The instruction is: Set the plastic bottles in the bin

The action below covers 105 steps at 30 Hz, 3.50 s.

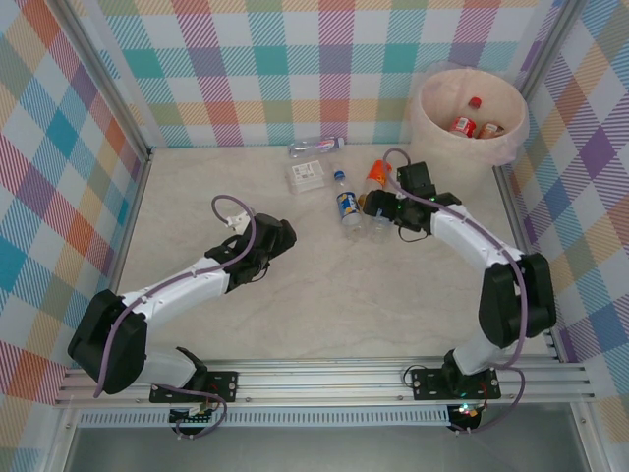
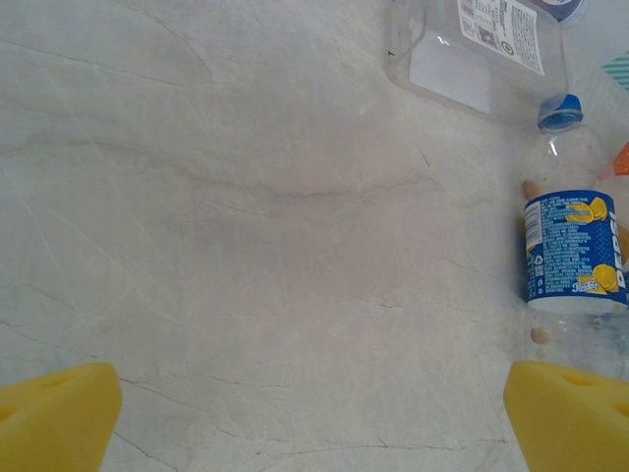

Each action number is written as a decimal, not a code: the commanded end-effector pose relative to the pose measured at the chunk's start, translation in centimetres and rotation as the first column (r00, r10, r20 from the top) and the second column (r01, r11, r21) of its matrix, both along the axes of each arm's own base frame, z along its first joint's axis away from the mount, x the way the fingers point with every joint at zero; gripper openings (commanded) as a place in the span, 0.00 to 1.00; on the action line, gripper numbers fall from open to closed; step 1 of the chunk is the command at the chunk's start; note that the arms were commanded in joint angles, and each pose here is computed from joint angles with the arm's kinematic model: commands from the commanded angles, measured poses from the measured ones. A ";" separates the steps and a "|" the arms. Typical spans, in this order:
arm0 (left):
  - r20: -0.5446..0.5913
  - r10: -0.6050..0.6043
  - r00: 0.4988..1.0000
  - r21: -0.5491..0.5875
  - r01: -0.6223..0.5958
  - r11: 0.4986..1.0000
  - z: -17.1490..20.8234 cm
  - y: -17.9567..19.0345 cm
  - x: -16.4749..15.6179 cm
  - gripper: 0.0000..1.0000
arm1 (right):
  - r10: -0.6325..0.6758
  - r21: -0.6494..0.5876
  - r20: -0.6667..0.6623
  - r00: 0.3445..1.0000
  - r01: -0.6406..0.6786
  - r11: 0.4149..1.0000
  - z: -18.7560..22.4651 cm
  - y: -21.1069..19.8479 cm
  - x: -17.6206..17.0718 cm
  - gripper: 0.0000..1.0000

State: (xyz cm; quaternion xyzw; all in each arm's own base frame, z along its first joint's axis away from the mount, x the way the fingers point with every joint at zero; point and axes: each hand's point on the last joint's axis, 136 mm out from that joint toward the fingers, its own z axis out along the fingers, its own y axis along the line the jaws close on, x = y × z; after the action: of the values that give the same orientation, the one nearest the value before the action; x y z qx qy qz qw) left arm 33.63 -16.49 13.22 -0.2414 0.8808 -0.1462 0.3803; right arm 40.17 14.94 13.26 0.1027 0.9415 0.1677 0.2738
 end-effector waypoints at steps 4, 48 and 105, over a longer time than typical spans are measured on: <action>-0.010 0.034 0.999 0.017 -0.034 0.999 0.3 0.6 0.6 1.00 | -0.085 -0.031 -0.026 0.996 0.084 0.996 -3.4 0.2 2.7 0.91; -0.036 0.004 0.999 -0.020 -0.005 1.000 -0.7 -0.4 1.4 1.00 | 0.062 -0.113 0.540 0.839 -0.001 0.994 21.0 -3.9 6.8 0.55; -0.038 0.024 0.999 -0.013 -0.024 1.000 -0.9 0.5 0.9 1.00 | -0.113 -0.050 0.371 0.922 0.142 0.989 22.5 -14.9 9.8 0.86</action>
State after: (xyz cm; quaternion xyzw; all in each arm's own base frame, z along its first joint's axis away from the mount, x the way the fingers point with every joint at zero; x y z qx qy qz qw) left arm 34.09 -16.27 12.29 -0.2493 0.8868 -0.1410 0.3628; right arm 50.67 -1.09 31.95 0.1427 0.8947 0.1110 0.4084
